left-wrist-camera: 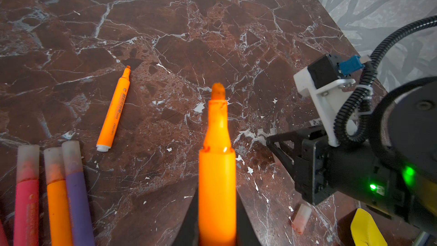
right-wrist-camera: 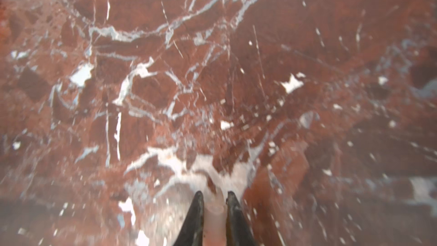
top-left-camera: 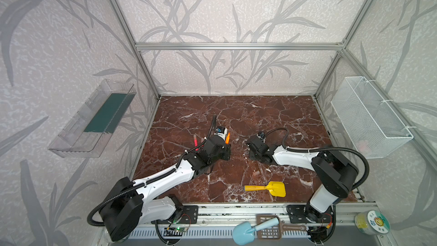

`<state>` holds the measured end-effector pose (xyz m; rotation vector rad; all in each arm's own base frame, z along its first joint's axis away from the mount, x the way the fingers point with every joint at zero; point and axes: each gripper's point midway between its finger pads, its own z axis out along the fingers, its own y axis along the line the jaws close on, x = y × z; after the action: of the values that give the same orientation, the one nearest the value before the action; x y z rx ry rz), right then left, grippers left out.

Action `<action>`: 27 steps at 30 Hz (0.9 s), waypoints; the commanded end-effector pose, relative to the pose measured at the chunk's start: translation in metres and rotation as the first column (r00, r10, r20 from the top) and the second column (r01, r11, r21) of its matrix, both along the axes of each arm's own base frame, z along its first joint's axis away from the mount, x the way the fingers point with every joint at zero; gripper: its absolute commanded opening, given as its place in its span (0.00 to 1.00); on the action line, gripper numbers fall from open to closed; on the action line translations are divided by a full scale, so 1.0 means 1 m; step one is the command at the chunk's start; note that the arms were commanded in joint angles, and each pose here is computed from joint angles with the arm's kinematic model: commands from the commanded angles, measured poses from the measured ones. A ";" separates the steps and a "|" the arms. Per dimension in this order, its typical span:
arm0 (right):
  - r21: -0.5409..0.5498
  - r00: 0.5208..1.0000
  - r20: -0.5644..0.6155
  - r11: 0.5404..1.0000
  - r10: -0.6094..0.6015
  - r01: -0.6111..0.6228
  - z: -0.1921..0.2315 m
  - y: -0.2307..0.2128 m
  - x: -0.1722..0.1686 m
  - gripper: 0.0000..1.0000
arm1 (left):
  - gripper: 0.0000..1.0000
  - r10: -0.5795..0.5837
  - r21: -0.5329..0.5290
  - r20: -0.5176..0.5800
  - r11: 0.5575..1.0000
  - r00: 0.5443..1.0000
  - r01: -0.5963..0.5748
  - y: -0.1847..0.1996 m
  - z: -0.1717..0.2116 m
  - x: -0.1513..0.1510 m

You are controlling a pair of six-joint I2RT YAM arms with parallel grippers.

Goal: Insert the pens into the pen caps
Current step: 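Lift the pink cap with right and carry it toward the left gripper's marker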

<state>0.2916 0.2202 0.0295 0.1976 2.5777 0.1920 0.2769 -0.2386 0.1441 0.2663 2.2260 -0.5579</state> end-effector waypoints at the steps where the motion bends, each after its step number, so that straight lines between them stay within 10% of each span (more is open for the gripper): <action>1: 0.042 0.998 0.058 0.999 -0.019 0.017 0.032 -0.008 -0.004 0.15 | 0.00 -0.033 -0.050 0.004 0.998 0.999 0.033 -0.006 0.008 -0.004; 15: 0.363 0.851 0.500 0.931 -0.159 -0.040 0.190 -0.042 -0.011 0.14 | 0.00 -0.338 -0.277 0.006 0.904 0.941 0.326 -0.061 0.029 -0.039; 27: 0.505 0.770 0.604 0.847 -0.208 -0.167 0.255 -0.017 0.000 0.12 | 0.00 -0.455 -0.329 0.015 0.839 0.890 0.434 -0.084 0.035 -0.056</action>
<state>0.2841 0.1942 0.2567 0.3021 1.8519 0.7704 0.2272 -0.3136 0.1741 0.5652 2.1212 -1.1252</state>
